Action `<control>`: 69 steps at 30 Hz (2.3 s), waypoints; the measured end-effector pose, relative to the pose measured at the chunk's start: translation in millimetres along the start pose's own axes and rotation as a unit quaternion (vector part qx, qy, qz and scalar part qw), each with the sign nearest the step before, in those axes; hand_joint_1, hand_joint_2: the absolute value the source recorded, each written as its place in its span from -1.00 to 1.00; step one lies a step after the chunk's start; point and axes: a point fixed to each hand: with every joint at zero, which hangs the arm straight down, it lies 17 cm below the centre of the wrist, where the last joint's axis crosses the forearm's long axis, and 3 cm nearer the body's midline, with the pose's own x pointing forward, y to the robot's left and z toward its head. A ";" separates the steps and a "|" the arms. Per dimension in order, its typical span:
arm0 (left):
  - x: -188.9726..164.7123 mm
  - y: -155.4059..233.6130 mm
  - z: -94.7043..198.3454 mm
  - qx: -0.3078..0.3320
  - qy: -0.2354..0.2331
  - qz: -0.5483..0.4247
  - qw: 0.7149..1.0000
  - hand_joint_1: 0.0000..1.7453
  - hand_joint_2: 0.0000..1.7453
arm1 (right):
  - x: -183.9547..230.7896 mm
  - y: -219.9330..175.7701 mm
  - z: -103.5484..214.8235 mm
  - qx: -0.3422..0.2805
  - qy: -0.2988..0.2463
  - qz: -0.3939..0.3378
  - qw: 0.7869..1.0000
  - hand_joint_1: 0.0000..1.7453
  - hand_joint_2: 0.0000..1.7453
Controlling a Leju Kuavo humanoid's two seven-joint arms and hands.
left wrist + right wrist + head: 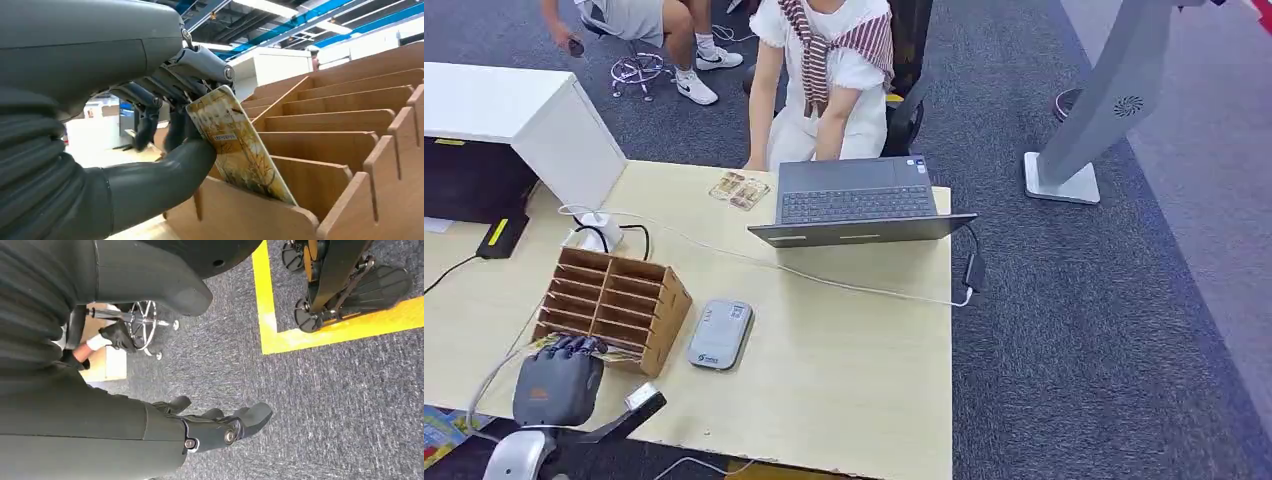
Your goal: Pass the card to the sensor for recognition and then transmit it.
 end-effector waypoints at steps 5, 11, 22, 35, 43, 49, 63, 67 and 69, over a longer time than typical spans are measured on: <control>1.7 2.8 0.3 0.003 -0.002 0.000 1.000 1.00 1.00 | 0.8 0.7 0.1 0.002 -0.002 0.000 1.000 -1.00 1.00; 1.9 3.6 0.3 0.005 -0.003 -0.001 1.000 1.00 1.00 | 1.5 2.7 0.5 0.007 -0.003 -0.005 1.000 -1.00 1.00; 22.0 40.1 -6.7 0.061 -0.024 0.002 0.998 1.00 1.00 | 3.6 2.2 0.4 0.006 -0.007 -0.009 1.000 -1.00 1.00; 80.4 113.4 -19.4 0.153 -0.074 0.036 0.985 1.00 1.00 | 5.4 1.2 0.2 0.005 -0.009 -0.019 1.000 -1.00 1.00; 104.4 131.2 -20.1 0.169 -0.100 0.051 0.979 1.00 1.00 | 7.1 1.0 0.2 0.005 -0.011 -0.022 1.000 -1.00 1.00; 111.1 155.8 -52.8 0.203 -0.096 0.061 0.973 1.00 1.00 | 8.2 0.6 0.2 0.004 -0.013 -0.001 1.000 -1.00 1.00; 100.1 183.0 -215.4 0.224 -0.066 -0.030 0.972 1.00 1.00 | 21.7 -0.1 0.4 0.011 -0.026 0.050 0.998 -1.00 1.00; 96.9 184.3 -254.5 0.203 -0.053 -0.052 0.976 1.00 1.00 | 21.3 -2.3 -0.1 0.009 -0.026 0.064 0.998 -1.00 1.00; 95.3 185.7 -266.0 0.197 -0.050 -0.057 0.977 1.00 1.00 | 21.1 -2.4 -0.2 0.009 -0.026 0.066 0.997 -1.00 1.00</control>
